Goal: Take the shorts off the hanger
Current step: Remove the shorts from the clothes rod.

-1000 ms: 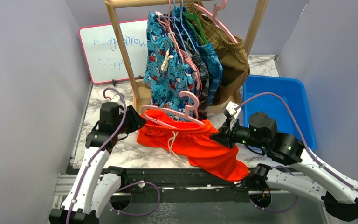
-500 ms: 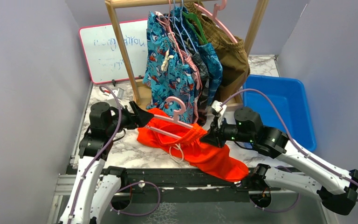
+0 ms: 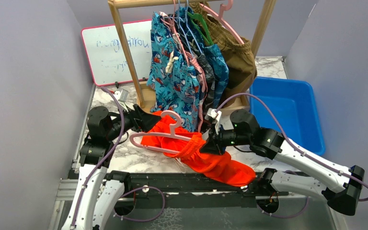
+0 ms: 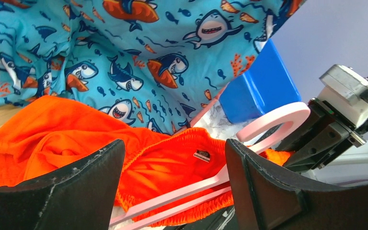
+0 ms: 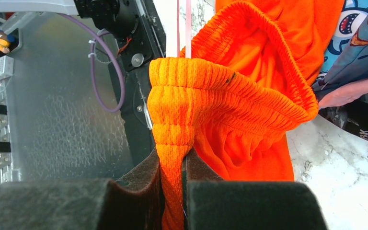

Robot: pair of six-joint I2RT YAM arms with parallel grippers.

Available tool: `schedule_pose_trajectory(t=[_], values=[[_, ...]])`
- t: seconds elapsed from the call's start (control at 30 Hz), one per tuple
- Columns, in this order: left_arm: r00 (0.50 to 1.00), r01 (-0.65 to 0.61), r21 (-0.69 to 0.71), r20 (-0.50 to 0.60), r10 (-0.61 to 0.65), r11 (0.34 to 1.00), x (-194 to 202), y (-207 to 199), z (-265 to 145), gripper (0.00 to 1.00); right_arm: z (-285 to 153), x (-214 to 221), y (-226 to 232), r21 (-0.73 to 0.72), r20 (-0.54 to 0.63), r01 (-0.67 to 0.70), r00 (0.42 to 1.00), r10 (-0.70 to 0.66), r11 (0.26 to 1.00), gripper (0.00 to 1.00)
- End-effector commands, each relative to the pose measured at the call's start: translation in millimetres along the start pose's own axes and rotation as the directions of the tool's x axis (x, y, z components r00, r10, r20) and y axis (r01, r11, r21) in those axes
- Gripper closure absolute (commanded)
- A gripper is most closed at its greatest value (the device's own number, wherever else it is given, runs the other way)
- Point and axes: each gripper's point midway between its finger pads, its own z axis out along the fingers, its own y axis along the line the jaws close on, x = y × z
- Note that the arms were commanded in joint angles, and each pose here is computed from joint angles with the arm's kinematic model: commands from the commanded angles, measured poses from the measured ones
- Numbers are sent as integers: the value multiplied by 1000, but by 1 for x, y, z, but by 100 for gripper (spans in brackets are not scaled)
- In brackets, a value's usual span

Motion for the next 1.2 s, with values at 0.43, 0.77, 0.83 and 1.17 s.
schedule_pose_trajectory(t=[0.43,0.77,0.83,1.17], values=[[992,-122,147,20,121,982,-3,-21,5,23,22,-46,18,-119,52,3,999,3,993,99],[994,-89,77,-53,93,993,27,7,23,29,34,-52,21,-158,57,-45,997,54,986,99],[993,-90,63,-68,94,994,32,7,30,31,33,-53,22,-164,61,-46,997,57,985,99],[989,-116,8,-91,116,993,59,-2,39,33,33,-60,0,-19,78,-92,993,93,996,99]])
